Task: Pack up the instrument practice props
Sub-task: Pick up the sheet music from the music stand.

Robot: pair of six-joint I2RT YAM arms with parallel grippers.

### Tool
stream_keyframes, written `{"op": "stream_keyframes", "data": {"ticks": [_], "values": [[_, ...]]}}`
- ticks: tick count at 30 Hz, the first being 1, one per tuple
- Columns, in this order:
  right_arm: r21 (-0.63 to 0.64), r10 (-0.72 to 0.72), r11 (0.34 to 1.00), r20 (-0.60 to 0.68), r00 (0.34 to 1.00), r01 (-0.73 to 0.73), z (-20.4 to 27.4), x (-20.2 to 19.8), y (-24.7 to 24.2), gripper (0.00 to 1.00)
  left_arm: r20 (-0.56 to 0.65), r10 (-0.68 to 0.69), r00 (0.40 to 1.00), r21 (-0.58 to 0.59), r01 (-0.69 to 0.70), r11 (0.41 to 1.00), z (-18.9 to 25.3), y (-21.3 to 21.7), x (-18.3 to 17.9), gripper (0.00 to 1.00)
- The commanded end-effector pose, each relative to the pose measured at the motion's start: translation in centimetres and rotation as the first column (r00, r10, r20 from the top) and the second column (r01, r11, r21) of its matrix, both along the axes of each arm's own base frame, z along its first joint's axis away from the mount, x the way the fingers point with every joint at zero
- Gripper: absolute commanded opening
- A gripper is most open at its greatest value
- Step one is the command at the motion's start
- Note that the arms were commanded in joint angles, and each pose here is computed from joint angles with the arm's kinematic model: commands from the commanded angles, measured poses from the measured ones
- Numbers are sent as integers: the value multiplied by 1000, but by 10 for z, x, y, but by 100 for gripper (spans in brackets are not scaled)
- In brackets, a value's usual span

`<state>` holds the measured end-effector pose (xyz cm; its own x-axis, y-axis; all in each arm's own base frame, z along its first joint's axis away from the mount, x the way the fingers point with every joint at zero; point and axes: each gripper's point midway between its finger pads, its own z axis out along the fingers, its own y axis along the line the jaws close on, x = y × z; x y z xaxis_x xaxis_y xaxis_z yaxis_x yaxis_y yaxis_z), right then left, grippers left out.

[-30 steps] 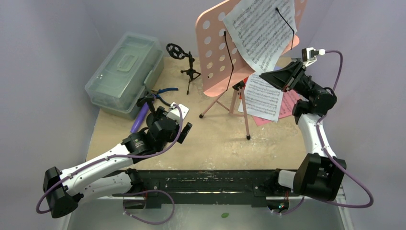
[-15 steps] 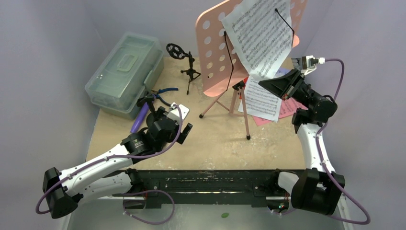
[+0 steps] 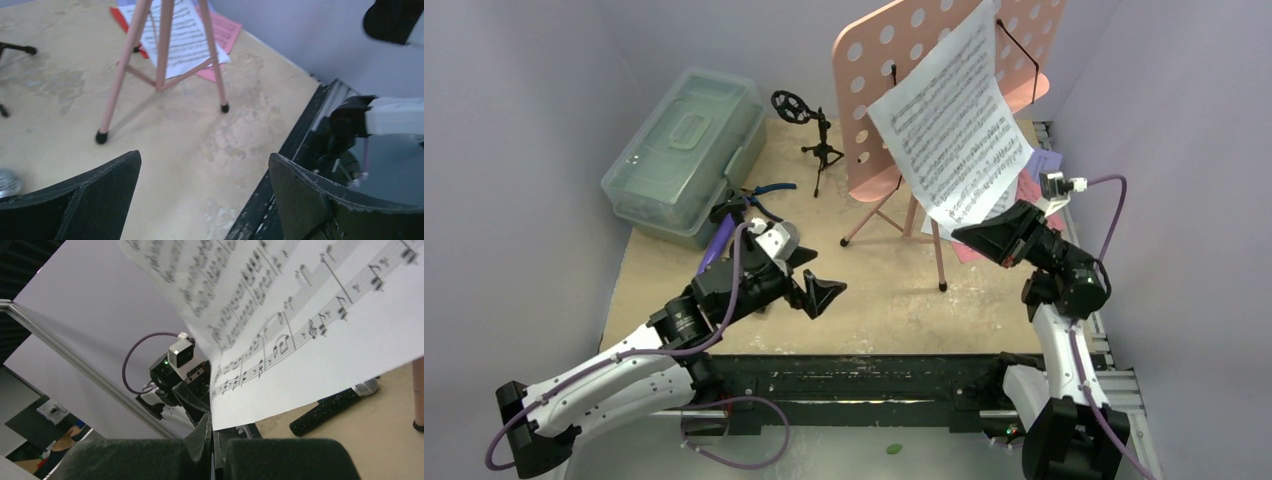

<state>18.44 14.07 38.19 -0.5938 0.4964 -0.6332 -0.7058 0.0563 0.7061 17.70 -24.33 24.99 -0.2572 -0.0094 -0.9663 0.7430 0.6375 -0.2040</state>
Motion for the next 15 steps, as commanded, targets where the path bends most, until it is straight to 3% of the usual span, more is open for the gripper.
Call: {"op": "stream_keyframes", "data": {"ticks": [1,9,15], "values": [[-41,25,999,148,989,-19,-5,-38,9,0,-21,-185,982,-313,169,935,54,-46,-25,100],[-62,1,998,136,991,8,-23,-48,12,0,21,-170,985,-508,157,847,101,-100,-49,100],[-98,-19,995,109,994,30,-42,-48,13,0,-70,-154,986,-702,62,709,120,-120,-38,100]]}}
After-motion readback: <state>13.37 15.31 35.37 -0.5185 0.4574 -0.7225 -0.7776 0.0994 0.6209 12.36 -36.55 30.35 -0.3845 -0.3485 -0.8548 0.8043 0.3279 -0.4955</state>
